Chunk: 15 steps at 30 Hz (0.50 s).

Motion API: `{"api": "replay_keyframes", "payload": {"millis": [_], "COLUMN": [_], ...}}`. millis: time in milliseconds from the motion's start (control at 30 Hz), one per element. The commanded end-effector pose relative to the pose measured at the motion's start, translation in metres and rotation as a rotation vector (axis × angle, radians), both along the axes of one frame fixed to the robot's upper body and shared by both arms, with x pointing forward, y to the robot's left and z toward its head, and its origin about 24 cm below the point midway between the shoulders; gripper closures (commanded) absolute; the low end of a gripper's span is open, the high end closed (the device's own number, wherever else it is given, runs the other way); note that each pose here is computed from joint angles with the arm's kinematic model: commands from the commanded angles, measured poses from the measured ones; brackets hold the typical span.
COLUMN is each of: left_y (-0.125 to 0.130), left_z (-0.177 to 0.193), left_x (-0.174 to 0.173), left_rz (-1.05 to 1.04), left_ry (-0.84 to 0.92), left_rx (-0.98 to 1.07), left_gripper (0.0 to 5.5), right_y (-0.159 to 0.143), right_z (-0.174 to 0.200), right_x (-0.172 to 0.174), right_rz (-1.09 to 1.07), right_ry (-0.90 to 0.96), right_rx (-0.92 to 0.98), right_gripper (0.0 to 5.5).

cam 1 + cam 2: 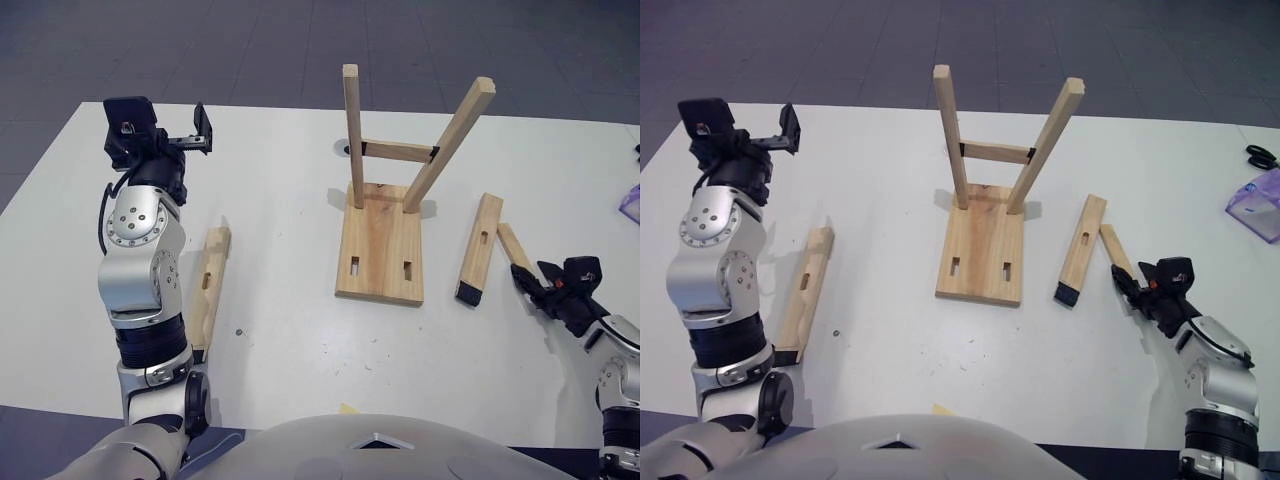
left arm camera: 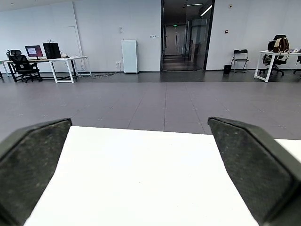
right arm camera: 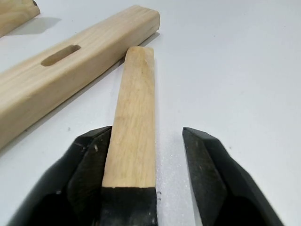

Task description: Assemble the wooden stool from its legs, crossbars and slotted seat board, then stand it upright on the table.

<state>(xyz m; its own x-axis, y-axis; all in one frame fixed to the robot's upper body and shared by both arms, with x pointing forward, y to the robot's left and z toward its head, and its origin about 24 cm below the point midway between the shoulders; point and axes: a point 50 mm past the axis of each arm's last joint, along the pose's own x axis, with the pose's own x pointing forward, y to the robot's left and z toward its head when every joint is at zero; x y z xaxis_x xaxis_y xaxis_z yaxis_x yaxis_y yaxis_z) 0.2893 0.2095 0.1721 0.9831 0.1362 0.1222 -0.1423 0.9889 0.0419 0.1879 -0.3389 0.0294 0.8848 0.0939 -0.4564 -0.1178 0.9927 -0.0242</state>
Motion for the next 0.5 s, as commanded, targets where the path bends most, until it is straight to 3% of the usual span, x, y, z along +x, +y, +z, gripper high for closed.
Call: {"api": "replay_keyframes", "payload": {"millis": [33,200,333,367,500], "left_y": [0.0,-0.001,0.0,0.0,-0.007], "left_z": [-0.004,-0.001,0.002,0.005,0.032], "left_x": [0.0,0.003,0.008,0.01,0.018], "left_rz": [0.005,-0.009,-0.026,-0.032,-0.143], "left_ry": [0.024,0.02,0.018,0.011,-0.064], "left_rx": [0.006,0.01,0.025,0.027,-0.09], "left_gripper": [0.1,0.1,0.1,0.1,0.1], "right_y": [0.004,0.008,0.009,0.007,-0.001], "right_z": [-0.026,-0.031,-0.033,-0.029,0.035], "right_x": [-0.013,-0.018,-0.021,-0.017,0.035], "right_rz": [0.003,-0.001,-0.042,-0.085,-0.365], "right_ry": [0.166,0.184,0.161,0.111,-0.381], "right_rx": [-0.013,0.0,-0.02,-0.036,-0.167], "right_gripper": [3.44,4.18,4.18,4.18,4.18]}}
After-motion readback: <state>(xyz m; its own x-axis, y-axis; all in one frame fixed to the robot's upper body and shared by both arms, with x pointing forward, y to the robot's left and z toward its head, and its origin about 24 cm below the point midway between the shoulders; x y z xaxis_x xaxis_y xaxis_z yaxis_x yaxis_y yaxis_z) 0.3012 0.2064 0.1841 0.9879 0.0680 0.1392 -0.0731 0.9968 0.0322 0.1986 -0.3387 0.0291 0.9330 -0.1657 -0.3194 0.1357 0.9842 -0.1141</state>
